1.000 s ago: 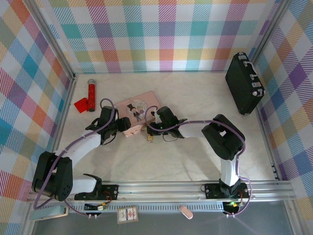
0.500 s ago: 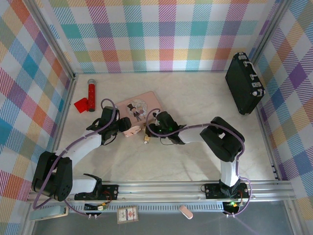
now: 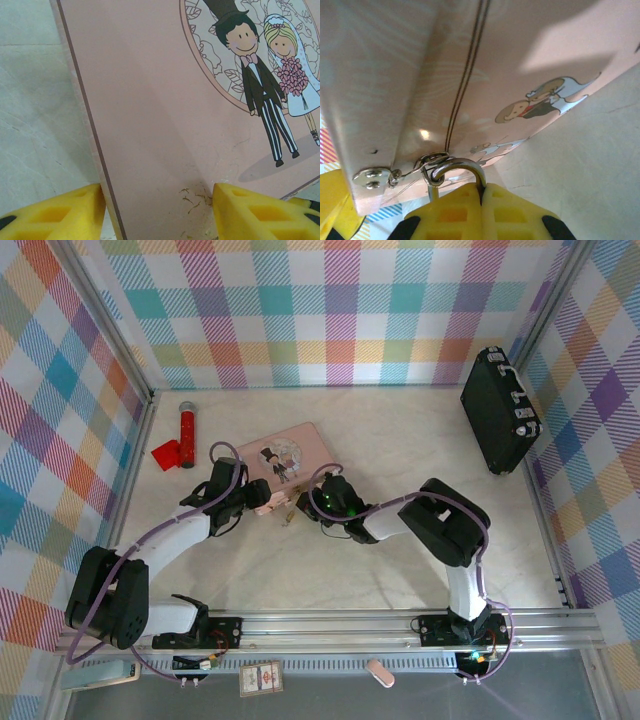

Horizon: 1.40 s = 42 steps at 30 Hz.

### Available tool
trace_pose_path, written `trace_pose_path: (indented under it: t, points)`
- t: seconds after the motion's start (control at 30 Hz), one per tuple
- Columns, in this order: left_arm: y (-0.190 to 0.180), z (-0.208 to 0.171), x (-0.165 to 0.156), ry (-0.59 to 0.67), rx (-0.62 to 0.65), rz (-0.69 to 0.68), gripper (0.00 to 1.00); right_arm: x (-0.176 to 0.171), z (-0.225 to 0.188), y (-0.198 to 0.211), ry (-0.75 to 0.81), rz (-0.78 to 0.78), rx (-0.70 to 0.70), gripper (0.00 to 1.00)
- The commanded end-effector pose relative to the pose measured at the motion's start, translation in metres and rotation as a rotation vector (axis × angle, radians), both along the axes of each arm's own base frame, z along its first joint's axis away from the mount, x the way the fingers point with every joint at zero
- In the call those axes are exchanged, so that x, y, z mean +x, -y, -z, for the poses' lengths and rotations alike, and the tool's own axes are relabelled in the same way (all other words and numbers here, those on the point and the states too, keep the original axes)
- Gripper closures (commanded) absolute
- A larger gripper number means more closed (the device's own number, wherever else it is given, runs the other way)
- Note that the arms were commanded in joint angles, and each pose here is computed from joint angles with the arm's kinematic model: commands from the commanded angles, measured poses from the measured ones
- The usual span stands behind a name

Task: Unlock the padlock with the key

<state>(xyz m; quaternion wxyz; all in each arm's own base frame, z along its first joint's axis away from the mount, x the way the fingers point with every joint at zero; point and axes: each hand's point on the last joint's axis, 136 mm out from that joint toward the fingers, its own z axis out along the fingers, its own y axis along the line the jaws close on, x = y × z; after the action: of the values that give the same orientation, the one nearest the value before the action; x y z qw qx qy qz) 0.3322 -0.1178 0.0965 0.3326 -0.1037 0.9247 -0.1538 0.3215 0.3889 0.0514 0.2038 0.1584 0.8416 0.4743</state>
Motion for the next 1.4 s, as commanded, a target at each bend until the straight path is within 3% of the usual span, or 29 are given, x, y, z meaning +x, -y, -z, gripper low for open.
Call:
trace_pose_path:
  t: [0.0,0.37,1.0,1.37]
  points:
    - [0.014,0.012,-0.013,-0.061,-0.015,0.060,0.43,0.003,0.007,0.006,-0.028,0.062,0.016,1.00]
    - [0.032,0.012,-0.016,-0.056,-0.014,0.107,0.44,0.010,0.000,0.014,-0.030,0.154,0.086,1.00]
    - [0.031,0.010,-0.016,-0.051,-0.006,0.104,0.44,0.025,-0.010,0.024,-0.084,0.306,0.223,1.00]
    - [0.031,0.012,-0.016,-0.055,-0.001,0.102,0.44,0.024,-0.004,0.033,-0.092,0.333,0.210,1.00]
